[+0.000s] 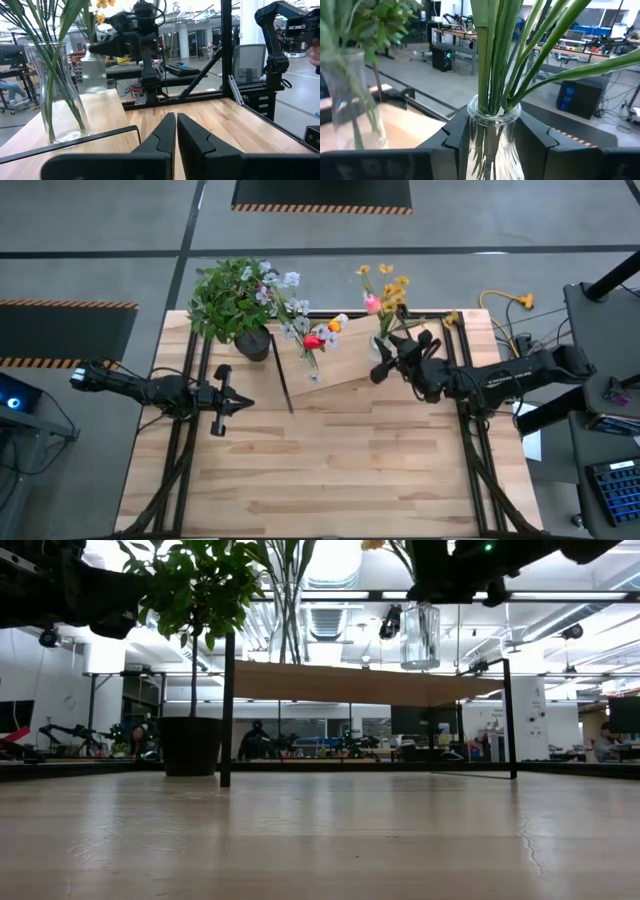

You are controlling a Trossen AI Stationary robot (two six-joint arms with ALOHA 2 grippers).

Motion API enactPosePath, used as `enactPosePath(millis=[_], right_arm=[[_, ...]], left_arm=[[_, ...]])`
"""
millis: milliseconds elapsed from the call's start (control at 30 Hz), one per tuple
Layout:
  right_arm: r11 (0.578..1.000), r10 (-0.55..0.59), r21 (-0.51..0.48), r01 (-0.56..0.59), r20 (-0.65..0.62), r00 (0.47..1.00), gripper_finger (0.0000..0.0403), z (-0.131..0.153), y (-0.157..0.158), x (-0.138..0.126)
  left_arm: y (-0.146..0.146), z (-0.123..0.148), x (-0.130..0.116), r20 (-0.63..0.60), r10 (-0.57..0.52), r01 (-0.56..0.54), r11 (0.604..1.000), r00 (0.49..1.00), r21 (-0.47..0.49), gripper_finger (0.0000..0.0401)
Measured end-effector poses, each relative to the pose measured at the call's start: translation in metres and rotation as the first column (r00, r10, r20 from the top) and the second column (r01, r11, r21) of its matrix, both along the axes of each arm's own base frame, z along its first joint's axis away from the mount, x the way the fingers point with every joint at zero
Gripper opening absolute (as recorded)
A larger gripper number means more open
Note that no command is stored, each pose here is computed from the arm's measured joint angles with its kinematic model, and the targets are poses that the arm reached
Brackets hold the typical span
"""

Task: Pick and place flowers into a vace then onto a shelf
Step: Move the transparent vase on the shelf

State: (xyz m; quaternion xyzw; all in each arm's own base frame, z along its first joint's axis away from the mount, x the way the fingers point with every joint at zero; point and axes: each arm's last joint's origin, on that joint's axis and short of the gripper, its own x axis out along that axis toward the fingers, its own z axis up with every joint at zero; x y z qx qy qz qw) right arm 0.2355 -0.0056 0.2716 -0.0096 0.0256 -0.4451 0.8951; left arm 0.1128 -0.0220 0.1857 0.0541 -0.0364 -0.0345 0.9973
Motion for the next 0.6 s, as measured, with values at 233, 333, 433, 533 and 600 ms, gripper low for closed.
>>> enactPosePath(millis=[233,333,433,533,600], right_arm=[[0.999,-0.031,0.046,0.029,0.044,0.999,0.0117,-0.005,-0.019,0.006],[0.998,-0.044,0.052,0.042,0.039,0.998,0.0114,-0.009,-0.024,0.008],[0.998,-0.047,0.053,0.046,0.023,0.999,0.0116,-0.012,-0.026,0.01],[0.998,-0.037,0.059,0.036,0.021,0.999,0.0119,-0.013,-0.027,0.01],[0.998,-0.016,0.062,0.014,0.021,1.0,0.012,-0.013,-0.028,0.011]], left_arm=[[0.0,0.0,0.0,0.001,0.0,0.0,1.0,1.0,0.0,0.0],[0.0,0.0,0.0,0.001,-0.001,0.001,1.0,1.0,0.0,0.0],[0.0,0.0,0.0,0.001,-0.001,0.001,1.0,1.0,0.0,0.0],[0.0,0.0,0.0,0.001,-0.001,0.001,1.0,1.0,0.0,0.0],[0.0,0.0,0.0,0.001,0.0,0.0,1.0,1.0,0.0,0.0]])
